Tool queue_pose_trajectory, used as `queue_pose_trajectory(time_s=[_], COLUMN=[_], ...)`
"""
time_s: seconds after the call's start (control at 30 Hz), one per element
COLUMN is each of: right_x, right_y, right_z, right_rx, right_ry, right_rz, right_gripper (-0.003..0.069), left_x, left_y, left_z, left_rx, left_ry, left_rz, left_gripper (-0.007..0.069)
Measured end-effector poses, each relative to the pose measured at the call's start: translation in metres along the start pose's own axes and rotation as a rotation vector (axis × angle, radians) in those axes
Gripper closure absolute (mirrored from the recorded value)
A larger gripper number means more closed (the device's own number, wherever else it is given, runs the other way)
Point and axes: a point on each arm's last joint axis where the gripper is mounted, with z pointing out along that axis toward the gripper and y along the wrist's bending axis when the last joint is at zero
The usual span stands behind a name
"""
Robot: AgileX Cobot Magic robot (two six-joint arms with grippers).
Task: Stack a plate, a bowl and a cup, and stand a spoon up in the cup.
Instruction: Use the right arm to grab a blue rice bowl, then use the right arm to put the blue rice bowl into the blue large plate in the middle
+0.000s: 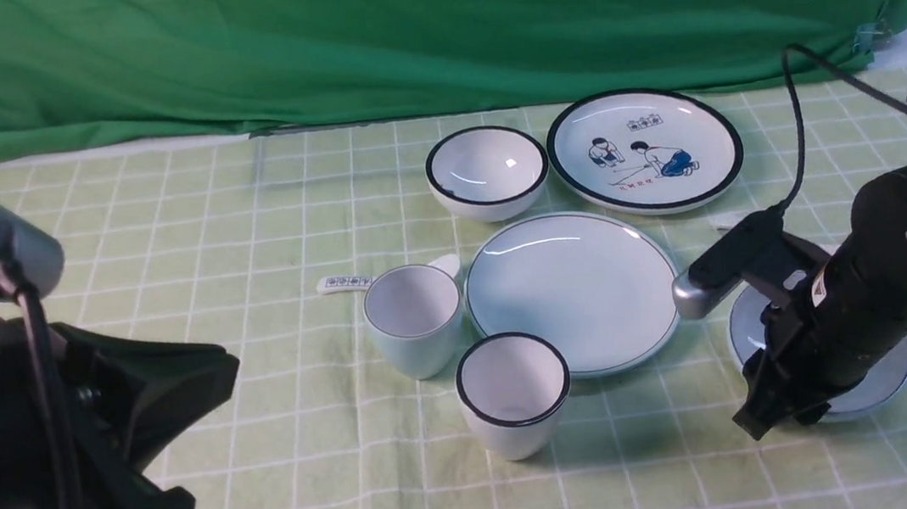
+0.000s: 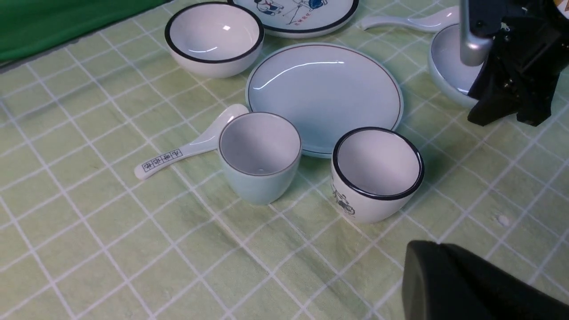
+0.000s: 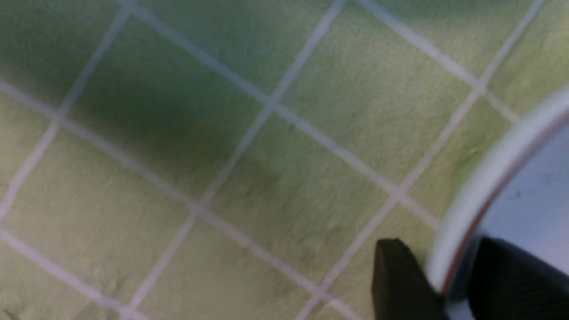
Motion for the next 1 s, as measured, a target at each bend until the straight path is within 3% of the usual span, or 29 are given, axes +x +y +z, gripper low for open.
queue_pose_trajectory(time_s=[0.1, 0.3, 0.6, 0.7, 1.0], right_x=[-0.003, -0.010, -0.077, -0.111, -0.137], right_y=[-0.001, 0.004, 0.058, 0.062, 0.062], right_z=[-0.004, -0.034, -0.089, -0.070, -0.010], right_rx=[0.011, 0.021, -0.006, -0.007, -0.014], right_ry=[-0.024, -0.074, -0.307, -0.306, -0.180], right_rz=[-0.005, 0.022, -0.175, -0.203, -0.222], right_gripper=[0.0519, 0.0579, 0.0579, 0.0579, 0.0579], left_x=[0.000, 0.000, -0.002, -0.002, -0.002], left_y=[0.000, 0.000, 0.001, 0.002, 0.002], left_z=[0.000, 0.000, 0.000, 0.000, 0.001], left_rx=[0.000, -0.001, -0.014, -0.015, -0.015], left_ry=[0.000, -0.001, -0.021, -0.023, -0.022], left_rz=[0.000, 0.000, 0.000, 0.000, -0.001], left_gripper=[0.0622, 0.0622, 0.0622, 0.0622, 0.0622])
